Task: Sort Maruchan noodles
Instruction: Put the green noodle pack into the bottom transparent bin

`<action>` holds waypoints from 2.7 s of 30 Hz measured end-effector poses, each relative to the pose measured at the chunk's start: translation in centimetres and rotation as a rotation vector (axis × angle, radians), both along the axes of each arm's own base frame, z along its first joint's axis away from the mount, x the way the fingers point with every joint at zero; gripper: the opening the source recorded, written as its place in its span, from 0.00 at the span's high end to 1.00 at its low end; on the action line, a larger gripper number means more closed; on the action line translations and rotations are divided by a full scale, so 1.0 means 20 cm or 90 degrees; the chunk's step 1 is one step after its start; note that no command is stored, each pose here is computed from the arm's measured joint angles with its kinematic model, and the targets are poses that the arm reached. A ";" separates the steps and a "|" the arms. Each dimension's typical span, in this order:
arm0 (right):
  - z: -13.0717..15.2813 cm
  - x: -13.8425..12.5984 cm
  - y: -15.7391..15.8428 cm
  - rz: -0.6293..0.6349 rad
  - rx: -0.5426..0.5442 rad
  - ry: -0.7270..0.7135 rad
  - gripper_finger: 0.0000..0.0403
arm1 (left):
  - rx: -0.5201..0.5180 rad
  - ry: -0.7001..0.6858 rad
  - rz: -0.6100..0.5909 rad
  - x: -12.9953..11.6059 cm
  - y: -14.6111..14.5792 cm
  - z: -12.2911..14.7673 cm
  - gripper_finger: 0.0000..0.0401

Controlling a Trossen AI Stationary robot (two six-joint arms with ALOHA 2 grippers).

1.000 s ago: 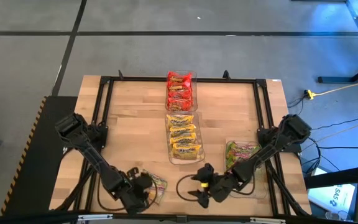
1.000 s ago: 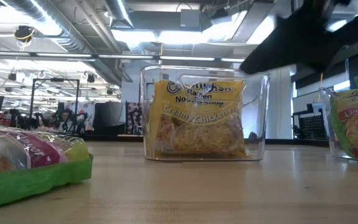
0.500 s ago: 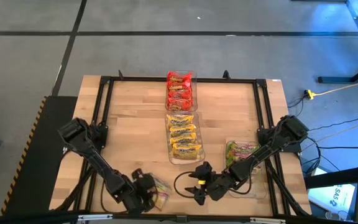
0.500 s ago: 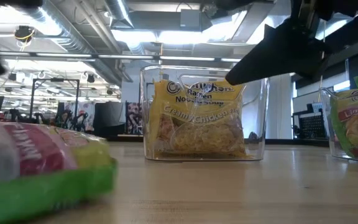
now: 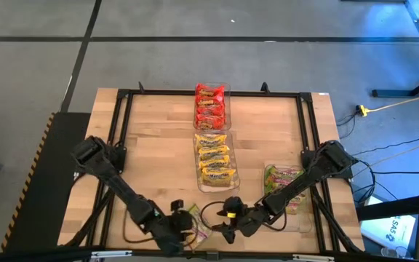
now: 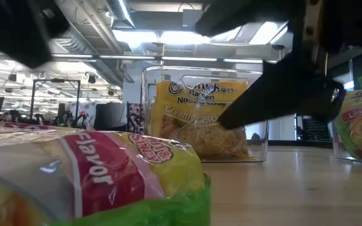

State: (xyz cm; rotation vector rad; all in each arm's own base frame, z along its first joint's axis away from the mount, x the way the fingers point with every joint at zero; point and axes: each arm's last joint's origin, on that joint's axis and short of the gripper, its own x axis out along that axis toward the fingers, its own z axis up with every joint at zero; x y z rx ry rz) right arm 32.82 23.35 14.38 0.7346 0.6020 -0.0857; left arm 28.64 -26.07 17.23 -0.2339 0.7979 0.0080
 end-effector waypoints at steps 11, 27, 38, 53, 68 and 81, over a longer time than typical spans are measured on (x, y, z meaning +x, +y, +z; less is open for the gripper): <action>-0.15 0.11 -0.08 -0.018 0.087 0.025 0.26 | -0.013 0.011 0.032 -0.24 -0.20 -0.06 0.62; -0.23 0.20 -0.04 -0.003 0.094 0.003 0.26 | 0.011 -0.001 0.074 -0.08 -0.18 -0.34 0.62; -0.20 0.22 -0.01 0.094 0.092 0.010 0.26 | 0.012 -0.004 0.074 -0.05 -0.17 -0.35 0.62; -0.14 0.21 0.01 0.113 0.149 0.020 0.26 | 0.012 -0.015 0.081 -0.05 -0.17 -0.35 0.62; -0.20 0.23 0.01 0.039 0.138 -0.033 0.32 | 0.015 -0.038 0.089 -0.02 -0.16 -0.35 0.62; -0.18 0.24 0.00 0.039 0.019 -0.098 0.71 | 0.042 0.027 0.035 -0.09 -0.10 -0.18 0.62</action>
